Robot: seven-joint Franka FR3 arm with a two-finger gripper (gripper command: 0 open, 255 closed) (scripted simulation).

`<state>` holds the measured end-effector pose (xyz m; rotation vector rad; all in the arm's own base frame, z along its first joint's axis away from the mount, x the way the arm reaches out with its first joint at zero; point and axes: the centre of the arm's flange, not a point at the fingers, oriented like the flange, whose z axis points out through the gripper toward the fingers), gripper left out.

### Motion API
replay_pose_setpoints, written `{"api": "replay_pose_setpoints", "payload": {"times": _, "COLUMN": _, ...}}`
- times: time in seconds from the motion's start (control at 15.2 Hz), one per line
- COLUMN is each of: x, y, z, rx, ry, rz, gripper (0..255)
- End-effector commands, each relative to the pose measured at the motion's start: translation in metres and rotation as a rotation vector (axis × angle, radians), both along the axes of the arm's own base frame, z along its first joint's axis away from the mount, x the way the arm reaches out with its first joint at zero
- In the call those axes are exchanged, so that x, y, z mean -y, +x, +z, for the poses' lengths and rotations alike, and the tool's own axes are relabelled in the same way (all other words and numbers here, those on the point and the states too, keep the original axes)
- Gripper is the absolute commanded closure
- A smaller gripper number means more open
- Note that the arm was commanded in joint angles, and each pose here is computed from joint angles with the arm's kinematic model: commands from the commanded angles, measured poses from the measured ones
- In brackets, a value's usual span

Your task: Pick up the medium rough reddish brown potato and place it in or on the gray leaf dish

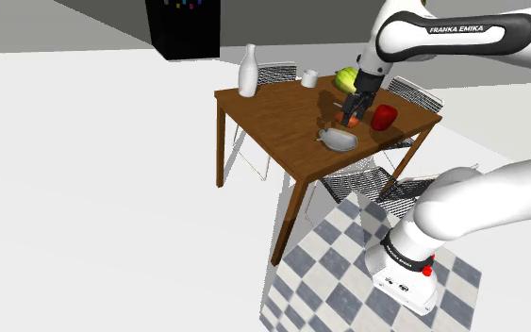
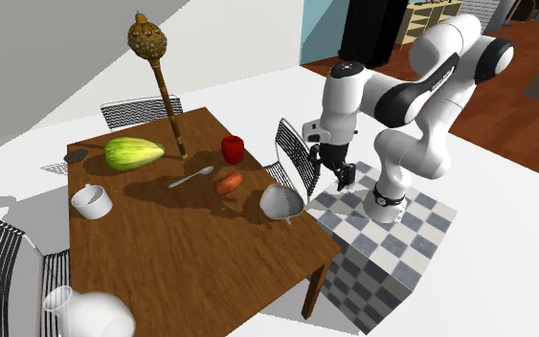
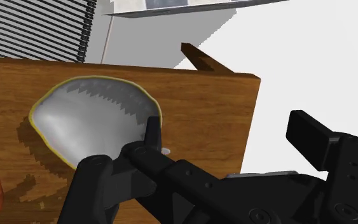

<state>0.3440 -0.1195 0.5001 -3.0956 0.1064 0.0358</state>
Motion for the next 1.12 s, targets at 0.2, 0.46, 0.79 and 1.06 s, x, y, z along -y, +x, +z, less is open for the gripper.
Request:
{"api": "replay_pose_setpoints", "payload": {"times": 0.2, "x": 0.054, "y": 0.015, "z": -0.026, "rx": 0.024, "ry": -0.022, "rz": -0.014, "gripper": 0}}
{"api": "replay_pose_setpoints", "payload": {"times": 0.46, "x": 0.099, "y": 0.028, "z": -0.044, "rx": 0.043, "ry": -0.039, "rz": -0.027, "gripper": 0}}
{"api": "replay_pose_setpoints", "payload": {"times": 0.79, "x": 0.155, "y": 0.044, "z": -0.065, "rx": 0.066, "ry": -0.06, "rz": -0.042, "gripper": 0}}
{"api": "replay_pose_setpoints", "payload": {"times": 1.06, "x": 0.2, "y": 0.056, "z": -0.081, "rx": 0.084, "ry": -0.077, "rz": -0.054, "gripper": 0}}
